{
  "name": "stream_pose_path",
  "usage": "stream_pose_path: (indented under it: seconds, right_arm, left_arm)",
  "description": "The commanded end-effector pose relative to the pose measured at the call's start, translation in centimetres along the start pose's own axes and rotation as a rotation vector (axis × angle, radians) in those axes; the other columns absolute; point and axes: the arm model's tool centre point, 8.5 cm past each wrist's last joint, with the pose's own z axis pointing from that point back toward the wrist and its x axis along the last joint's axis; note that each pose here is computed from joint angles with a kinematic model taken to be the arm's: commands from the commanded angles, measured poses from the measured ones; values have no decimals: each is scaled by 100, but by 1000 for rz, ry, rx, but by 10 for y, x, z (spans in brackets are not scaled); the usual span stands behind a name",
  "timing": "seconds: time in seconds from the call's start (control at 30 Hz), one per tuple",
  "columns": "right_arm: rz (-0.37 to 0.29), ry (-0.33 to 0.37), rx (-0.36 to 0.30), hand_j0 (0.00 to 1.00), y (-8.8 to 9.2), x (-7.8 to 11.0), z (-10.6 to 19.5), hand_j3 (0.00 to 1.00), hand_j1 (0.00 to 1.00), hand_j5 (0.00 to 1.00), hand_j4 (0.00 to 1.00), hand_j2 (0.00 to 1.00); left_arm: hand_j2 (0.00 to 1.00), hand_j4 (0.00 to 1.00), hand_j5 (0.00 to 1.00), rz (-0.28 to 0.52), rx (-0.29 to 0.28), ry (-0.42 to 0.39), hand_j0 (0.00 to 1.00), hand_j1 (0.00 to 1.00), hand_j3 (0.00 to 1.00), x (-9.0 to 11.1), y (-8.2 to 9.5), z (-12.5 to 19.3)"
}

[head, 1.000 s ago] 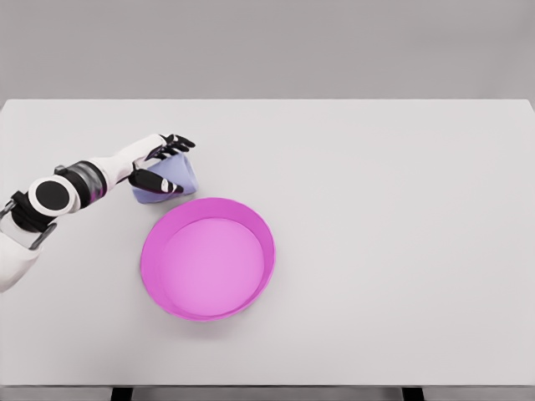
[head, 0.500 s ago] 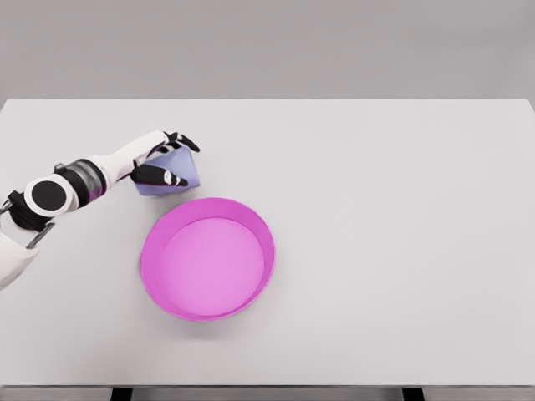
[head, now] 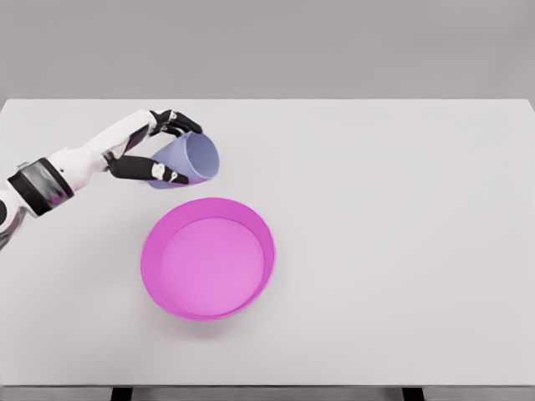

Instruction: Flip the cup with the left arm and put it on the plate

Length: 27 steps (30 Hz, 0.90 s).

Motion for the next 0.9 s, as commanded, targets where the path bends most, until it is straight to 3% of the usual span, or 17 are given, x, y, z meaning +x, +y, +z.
stream_pose_path:
  seconds: [0.0,0.1,0.3,0.43,0.6,0.87]
  right_arm:
    - [1,-1,1,100,0,0,0,100,100,100,100,100]
    - [0,1,-1,100,-1,-1,0,100,100,100,100,100]
    - [1,-1,1,100,0,0,0,100,100,100,100,100]
    - [0,1,-1,100,-1,-1,0,100,100,100,100,100]
    - [1,0,0,100,0,0,0,100,100,100,100,100]
    - [0,1,-1,100,-1,-1,0,100,100,100,100,100]
  left_arm:
    - [61,61,61,19,10,-133,61,61,61,23,7,5]
    - [61,61,61,61,11,-205,61,61,61,32,11,16]
    - [61,61,61,205,31,-375,61,61,61,30,-9,28]
    - [61,61,61,284,16,-440,61,61,61,27,-20,36]
    - [61,61,61,307,21,-459,61,61,61,22,-30,39]
    - [61,61,61,360,2,-426,61,61,61,8,-52,45]
